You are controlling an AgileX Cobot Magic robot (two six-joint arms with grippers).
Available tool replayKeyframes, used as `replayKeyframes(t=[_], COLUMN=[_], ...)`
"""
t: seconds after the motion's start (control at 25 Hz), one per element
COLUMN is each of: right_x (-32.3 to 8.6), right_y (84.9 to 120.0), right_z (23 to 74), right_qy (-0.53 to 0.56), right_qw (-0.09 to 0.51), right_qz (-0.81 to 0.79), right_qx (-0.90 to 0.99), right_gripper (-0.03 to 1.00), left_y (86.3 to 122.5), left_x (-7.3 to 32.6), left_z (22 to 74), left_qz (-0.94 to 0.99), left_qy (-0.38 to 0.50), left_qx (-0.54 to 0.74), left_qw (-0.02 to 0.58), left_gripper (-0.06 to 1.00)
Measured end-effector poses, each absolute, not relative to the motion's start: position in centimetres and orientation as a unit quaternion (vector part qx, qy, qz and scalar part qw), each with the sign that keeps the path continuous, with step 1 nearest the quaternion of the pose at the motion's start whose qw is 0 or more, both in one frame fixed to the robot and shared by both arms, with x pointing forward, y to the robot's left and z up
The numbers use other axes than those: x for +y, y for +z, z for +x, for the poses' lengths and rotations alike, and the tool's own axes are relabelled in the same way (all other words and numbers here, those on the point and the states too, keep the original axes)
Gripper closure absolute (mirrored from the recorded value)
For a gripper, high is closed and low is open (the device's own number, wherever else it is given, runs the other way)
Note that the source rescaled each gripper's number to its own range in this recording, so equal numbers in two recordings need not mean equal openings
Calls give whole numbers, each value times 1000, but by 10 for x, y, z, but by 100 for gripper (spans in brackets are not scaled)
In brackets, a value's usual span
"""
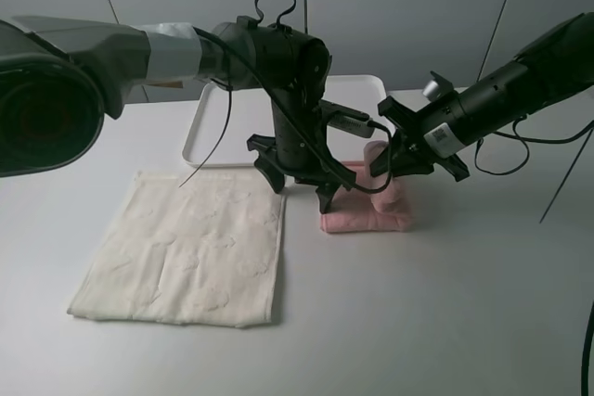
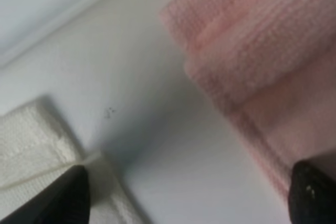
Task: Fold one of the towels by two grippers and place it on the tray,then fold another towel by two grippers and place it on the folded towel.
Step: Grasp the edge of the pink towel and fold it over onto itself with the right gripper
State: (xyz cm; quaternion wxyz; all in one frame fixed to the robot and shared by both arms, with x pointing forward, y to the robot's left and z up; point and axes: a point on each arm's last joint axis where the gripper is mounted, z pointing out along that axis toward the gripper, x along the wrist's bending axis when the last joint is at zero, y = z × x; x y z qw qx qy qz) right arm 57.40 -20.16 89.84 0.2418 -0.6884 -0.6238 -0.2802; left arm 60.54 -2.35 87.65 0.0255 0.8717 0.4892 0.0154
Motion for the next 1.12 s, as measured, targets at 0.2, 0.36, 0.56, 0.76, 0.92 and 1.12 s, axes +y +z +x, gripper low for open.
replayKeyframes(t=[0.2,0.36,0.56,0.76,0.92,1.12], right_x=[-199,-198,-195,-194,-194,-194], right_y=[893,886,881,882,882,882], right_z=[573,567,561,561,561,561], right_qy=[-300,-327,-337,-339,-340,-342], right_qw=[251,254,255,257,257,258], right_qz=[-687,-700,-699,-697,-697,-698], right_qx=[-612,-582,-576,-577,-576,-574], right_gripper=[92,92,92,92,92,92], left_y=[876,876,876,885,906,937], left_x=[-22,-19,-13,-11,-9,-3], left_z=[606,608,613,623,636,657], left_qz=[870,869,866,863,859,855], left_qy=[17,8,-22,-51,-45,-20], left_qx=[492,495,498,501,504,503], left_qw=[22,24,32,51,77,126], left_gripper=[-3,-3,-3,-3,-3,-3])
